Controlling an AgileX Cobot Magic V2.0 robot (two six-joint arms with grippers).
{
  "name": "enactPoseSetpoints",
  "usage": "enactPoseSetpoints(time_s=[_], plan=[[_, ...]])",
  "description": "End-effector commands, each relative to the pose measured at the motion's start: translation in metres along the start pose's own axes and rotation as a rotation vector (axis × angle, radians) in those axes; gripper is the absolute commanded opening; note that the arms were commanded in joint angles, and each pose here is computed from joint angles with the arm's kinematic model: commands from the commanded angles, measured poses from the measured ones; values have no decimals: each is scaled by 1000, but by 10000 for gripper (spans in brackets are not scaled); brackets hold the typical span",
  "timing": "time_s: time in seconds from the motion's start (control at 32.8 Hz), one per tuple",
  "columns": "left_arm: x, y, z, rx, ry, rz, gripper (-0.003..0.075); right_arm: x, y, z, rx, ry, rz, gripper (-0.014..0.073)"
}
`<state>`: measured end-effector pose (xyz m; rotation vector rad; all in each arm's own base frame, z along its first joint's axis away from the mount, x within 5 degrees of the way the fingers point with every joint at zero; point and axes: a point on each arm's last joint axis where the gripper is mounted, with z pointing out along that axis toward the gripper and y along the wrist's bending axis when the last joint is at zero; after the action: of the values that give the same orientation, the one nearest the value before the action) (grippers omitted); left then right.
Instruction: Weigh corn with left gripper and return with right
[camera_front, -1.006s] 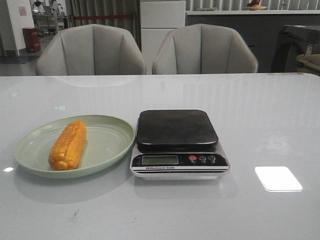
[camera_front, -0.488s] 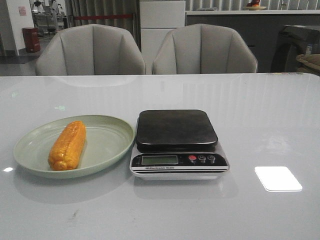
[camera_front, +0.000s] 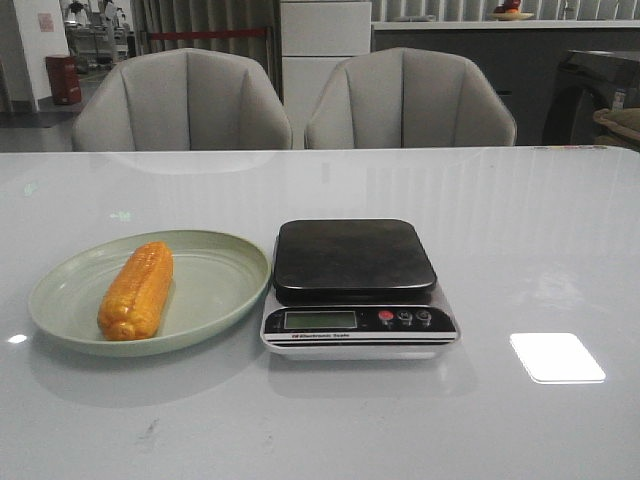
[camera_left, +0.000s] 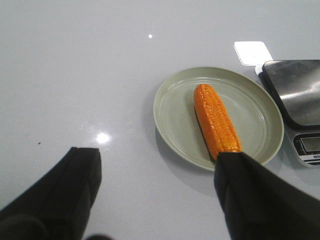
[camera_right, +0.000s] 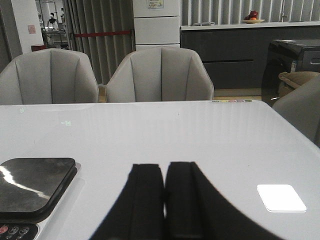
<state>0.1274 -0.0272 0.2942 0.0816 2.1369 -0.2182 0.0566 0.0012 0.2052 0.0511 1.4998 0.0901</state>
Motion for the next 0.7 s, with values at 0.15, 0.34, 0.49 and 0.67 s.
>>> enactPoseSetpoints(time_s=[0.15, 0.34, 0.49, 0.67], plan=[[-32, -23, 48, 83, 102, 6, 561, -5, 0, -2, -3, -90, -11, 165], [-38, -50, 96, 136, 244, 41, 604, -5, 0, -2, -3, -90, -11, 165], [-37, -72, 132, 169, 339, 45, 595, -5, 0, -2, -3, -90, -11, 165], [-33, -87, 172, 170, 420, 52, 586, -5, 0, -2, -3, -90, -11, 165]])
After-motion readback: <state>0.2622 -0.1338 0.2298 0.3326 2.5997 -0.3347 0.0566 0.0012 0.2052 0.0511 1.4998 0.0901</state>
